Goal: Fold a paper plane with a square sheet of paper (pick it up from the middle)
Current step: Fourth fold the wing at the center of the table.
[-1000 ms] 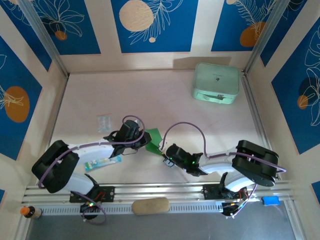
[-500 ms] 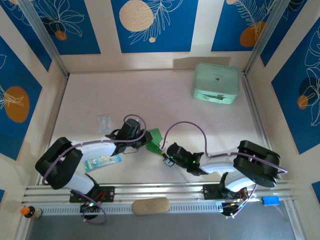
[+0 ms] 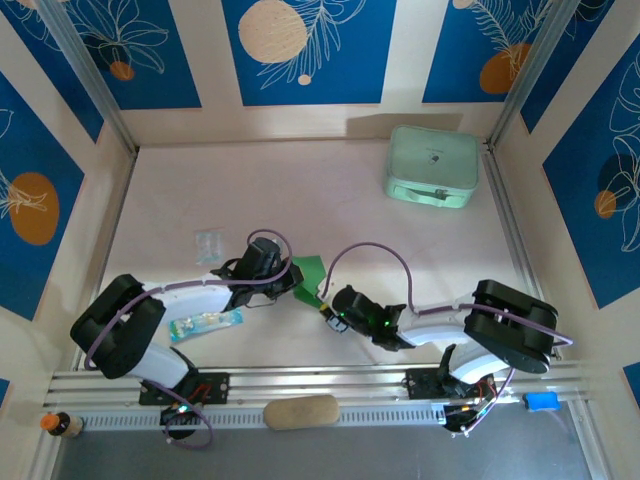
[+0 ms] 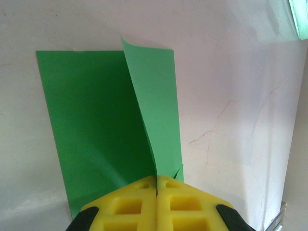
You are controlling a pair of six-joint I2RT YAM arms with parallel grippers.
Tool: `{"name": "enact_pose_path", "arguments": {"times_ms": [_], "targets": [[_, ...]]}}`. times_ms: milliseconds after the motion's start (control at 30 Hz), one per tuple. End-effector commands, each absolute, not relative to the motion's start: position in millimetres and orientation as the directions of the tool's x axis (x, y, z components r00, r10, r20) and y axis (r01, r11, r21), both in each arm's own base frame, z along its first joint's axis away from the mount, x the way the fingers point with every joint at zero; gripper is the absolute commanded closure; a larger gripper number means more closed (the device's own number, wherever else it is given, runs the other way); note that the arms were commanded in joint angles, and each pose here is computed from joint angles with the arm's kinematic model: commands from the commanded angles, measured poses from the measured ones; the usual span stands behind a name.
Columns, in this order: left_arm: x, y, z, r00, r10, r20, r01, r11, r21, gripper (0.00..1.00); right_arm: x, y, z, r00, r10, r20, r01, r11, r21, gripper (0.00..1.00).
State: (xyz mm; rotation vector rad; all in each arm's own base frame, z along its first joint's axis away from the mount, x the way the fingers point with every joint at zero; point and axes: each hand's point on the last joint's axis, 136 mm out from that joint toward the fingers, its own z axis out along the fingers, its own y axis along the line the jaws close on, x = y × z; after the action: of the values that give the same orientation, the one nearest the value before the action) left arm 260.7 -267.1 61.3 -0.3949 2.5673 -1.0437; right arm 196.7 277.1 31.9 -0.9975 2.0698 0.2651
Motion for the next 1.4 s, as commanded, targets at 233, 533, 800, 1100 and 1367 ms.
{"name": "enact_pose_path", "arguments": {"times_ms": [233, 533, 800, 1100, 1367], "targets": [[261.1, -268.7, 67.2, -0.906, -0.379, -0.189, -0.133, 0.678, -0.723, 0.99, 202.3, 282.5, 38.2, -0.348, -0.563, -0.75, -0.717, 0.675, -0.175, 0.74], [262.3, -269.0, 67.8, -0.906, -0.379, -0.19, -0.133, 0.679, -0.722, 1.0, 203.5, 281.6, 35.8, -0.356, -0.567, -0.743, -0.711, 0.681, -0.179, 0.77], [261.0, -268.6, 64.8, -0.907, -0.377, -0.185, -0.138, 0.683, -0.717, 0.99, 204.0, 280.6, 36.8, -0.369, -0.551, -0.749, -0.704, 0.691, -0.162, 0.86], [260.7, -268.0, 61.9, -0.909, -0.374, -0.182, -0.142, 0.691, -0.708, 0.91, 203.0, 279.4, 34.0, -0.394, -0.539, -0.744, -0.703, 0.698, -0.134, 0.88], [261.1, -268.9, 62.5, -0.911, -0.37, -0.182, -0.14, 0.692, -0.708, 0.83, 202.5, 278.0, 31.9, -0.418, -0.527, -0.74, -0.7, 0.706, -0.108, 0.88]]}}
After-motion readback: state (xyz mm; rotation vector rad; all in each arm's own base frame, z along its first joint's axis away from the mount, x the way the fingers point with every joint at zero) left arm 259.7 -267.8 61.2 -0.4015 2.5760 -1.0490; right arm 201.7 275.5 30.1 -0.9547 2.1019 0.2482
